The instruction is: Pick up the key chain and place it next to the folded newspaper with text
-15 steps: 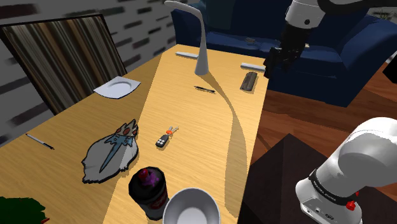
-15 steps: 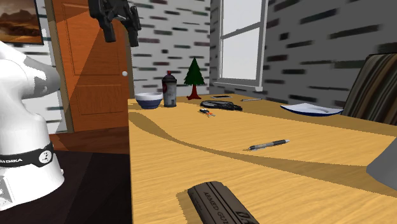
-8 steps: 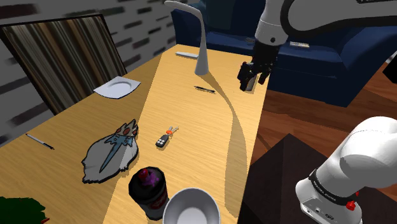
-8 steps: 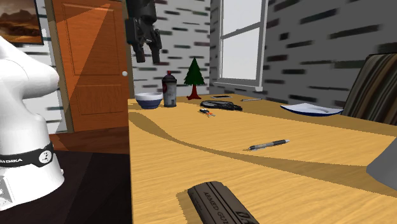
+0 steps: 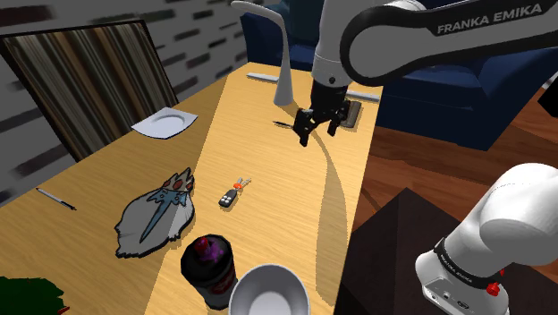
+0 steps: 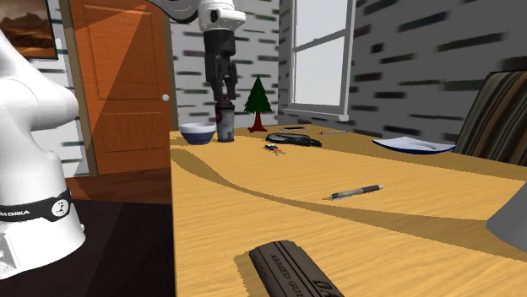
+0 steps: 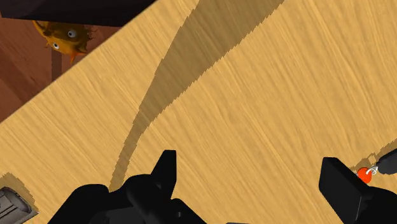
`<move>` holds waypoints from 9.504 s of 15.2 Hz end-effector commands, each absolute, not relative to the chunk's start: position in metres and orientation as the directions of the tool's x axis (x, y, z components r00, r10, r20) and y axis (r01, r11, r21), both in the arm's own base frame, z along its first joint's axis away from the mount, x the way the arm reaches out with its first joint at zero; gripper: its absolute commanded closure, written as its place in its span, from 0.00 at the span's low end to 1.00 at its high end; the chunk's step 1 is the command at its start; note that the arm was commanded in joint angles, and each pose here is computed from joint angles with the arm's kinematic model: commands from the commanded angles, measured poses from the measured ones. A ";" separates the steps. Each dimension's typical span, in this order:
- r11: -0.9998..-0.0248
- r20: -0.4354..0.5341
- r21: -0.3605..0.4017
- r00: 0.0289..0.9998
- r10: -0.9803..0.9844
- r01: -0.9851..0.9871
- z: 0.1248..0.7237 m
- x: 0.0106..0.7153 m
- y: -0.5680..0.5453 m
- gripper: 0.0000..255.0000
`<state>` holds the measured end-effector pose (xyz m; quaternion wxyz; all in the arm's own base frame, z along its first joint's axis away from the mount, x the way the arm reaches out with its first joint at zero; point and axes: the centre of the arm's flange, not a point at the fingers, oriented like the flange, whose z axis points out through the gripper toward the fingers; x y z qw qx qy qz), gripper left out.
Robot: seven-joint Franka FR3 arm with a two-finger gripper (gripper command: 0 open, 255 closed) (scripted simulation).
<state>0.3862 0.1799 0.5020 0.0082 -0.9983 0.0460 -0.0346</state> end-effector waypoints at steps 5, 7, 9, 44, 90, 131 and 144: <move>-0.996 0.054 -0.017 0.995 -0.086 -0.085 0.466 0.418 0.245 0.00; -0.996 0.050 -0.016 0.995 -0.084 -0.083 0.455 0.428 0.268 0.00; -0.997 0.045 -0.015 0.996 -0.082 -0.081 0.444 0.438 0.290 0.00; -0.998 0.020 -0.009 0.997 -0.068 -0.068 0.339 0.490 0.414 1.00; -0.998 0.020 -0.009 0.997 -0.068 -0.068 0.429 0.478 0.071 1.00; -0.998 0.020 -0.009 0.997 -0.068 -0.068 0.352 0.469 -0.189 1.00; -0.998 0.020 -0.009 0.997 -0.068 -0.068 0.402 0.468 -0.190 0.00</move>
